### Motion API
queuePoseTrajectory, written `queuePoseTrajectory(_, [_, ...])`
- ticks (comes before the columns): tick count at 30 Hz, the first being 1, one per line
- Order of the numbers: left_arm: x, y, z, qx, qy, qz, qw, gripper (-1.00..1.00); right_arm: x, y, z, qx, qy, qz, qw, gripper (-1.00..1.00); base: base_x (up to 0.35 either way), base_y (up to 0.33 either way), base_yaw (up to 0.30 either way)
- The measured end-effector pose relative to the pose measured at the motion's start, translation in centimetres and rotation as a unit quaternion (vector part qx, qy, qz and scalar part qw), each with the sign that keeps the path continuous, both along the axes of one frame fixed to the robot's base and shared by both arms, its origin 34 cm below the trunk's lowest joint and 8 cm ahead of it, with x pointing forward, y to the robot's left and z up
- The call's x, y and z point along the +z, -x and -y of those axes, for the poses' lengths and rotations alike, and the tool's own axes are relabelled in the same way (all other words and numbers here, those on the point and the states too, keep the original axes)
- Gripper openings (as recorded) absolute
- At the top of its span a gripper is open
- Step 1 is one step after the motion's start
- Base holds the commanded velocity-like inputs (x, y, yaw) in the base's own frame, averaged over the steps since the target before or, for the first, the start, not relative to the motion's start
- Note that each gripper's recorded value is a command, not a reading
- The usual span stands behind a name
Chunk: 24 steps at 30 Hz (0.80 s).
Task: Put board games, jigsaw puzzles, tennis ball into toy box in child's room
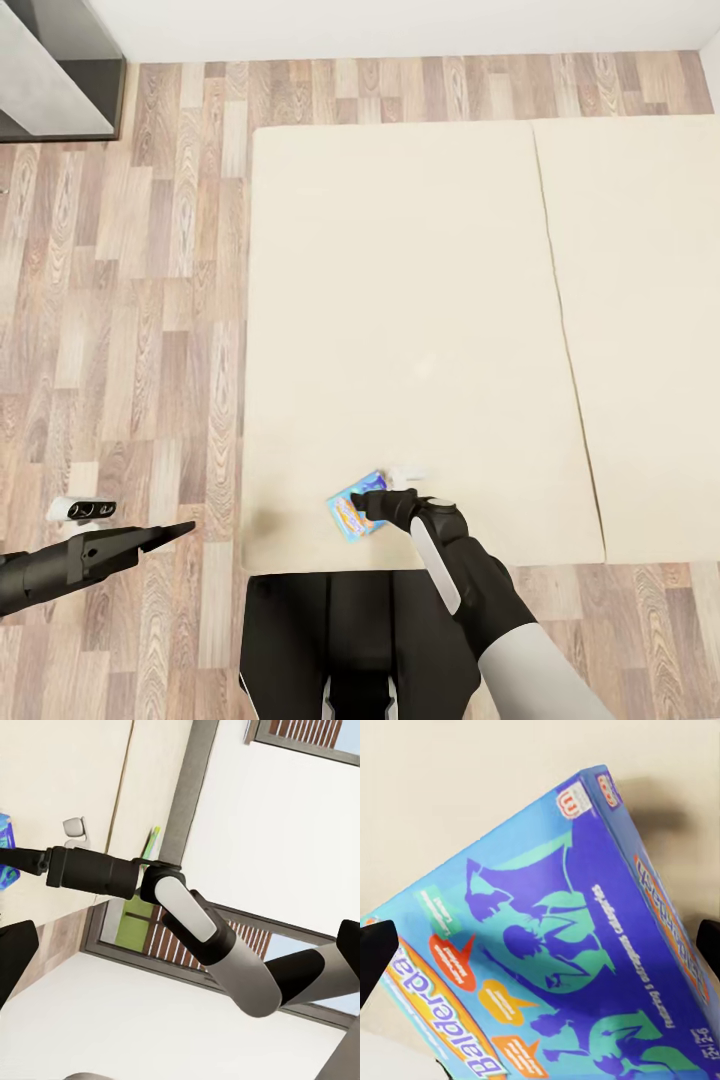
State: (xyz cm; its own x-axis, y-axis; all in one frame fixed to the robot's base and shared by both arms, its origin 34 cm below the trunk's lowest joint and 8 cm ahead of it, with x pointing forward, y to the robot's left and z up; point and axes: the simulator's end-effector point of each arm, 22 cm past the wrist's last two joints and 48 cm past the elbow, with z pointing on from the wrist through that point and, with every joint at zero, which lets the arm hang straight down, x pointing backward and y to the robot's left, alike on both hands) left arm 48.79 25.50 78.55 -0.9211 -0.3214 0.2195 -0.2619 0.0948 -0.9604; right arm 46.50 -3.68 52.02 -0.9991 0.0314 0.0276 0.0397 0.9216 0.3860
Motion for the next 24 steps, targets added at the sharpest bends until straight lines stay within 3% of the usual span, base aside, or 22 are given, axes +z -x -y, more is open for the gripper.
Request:
queuePoseTrajectory(4, [0.0, 0.0, 0.0, 0.000, 0.000, 0.000, 1.0000, 1.00, 0.1, 0.0, -0.6, -0.012, -0.012, -0.004, 0.9998, 1.00, 0.000, 0.011, 0.012])
queuePoseTrajectory(24, [-0.1, 0.0, 0.0, -0.001, -0.001, -0.001, 1.0000, 1.00, 0.3, 0.2, -1.2, -0.003, -0.016, -0.002, 0.9999, 1.00, 0.000, 0.047, 0.016])
